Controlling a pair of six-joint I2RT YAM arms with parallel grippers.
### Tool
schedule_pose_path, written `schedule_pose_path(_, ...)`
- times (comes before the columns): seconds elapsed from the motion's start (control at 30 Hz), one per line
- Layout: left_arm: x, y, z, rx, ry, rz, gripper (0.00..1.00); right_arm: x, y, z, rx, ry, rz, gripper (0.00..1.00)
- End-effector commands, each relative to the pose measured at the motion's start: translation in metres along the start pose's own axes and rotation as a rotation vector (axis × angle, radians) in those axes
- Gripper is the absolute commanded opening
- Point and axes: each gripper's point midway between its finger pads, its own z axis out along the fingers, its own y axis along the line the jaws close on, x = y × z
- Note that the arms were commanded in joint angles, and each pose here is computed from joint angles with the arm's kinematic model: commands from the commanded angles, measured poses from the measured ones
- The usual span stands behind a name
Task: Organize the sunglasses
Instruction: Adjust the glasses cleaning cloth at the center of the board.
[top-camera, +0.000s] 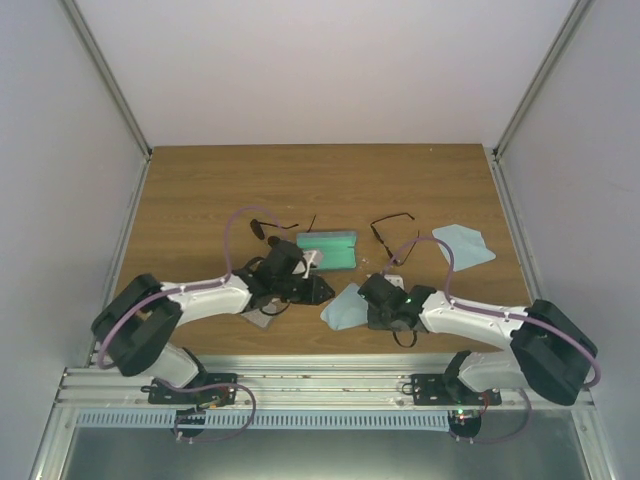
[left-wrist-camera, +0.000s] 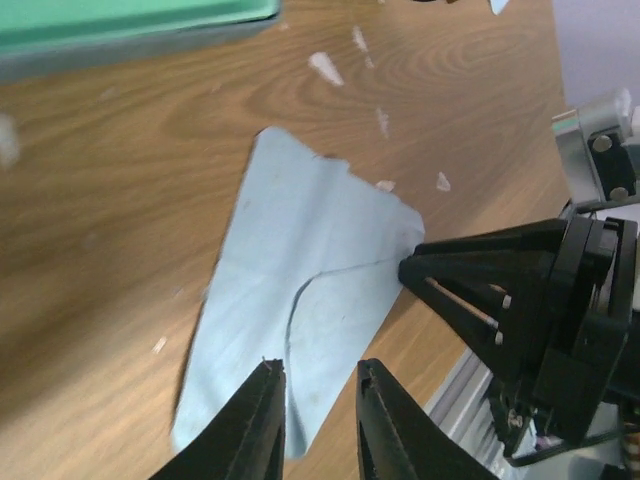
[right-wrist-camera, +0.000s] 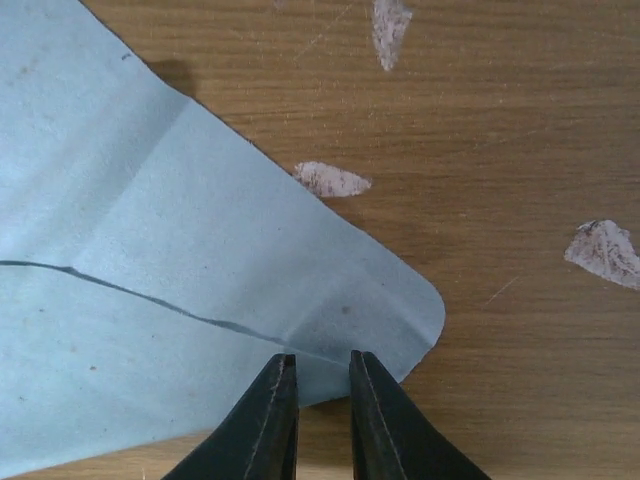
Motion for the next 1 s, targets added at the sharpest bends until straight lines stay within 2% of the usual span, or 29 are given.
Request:
schedule_pose_path(0.0,-0.031,-0.033,0.028,0.028,-0.051,0.146,0.21,-0.006,-0.004,0.002,-0.021,-0.017,0.031,0.16)
schedule_pose_path(0.17,-0.042,-0.033,0.064,-0.052,-0.036,0.205,0.17,-0.012,-0.008,0.001,-0.031,-0.026,0.044,0.15)
schedule_pose_path(0.47,-0.019,0.001,0.114,-0.185,0.070,0.233,0.12,-0.019,-0.008,-0.010,-0.087,-0.070,0.068,0.15)
schedule_pose_path(0.73,-0.022,0.056,0.095,-0.464,-0.003,0.192,0.09,-0.022,-0.004,-0.015,-0.113,-0.083,0.040,0.16)
schedule_pose_path(0.97,-0.016,0.065,0.067,-0.505,-0.061,0.106,0.08,-0.030,0.013,-0.013,-0.140,-0.074,-0.027,0.25)
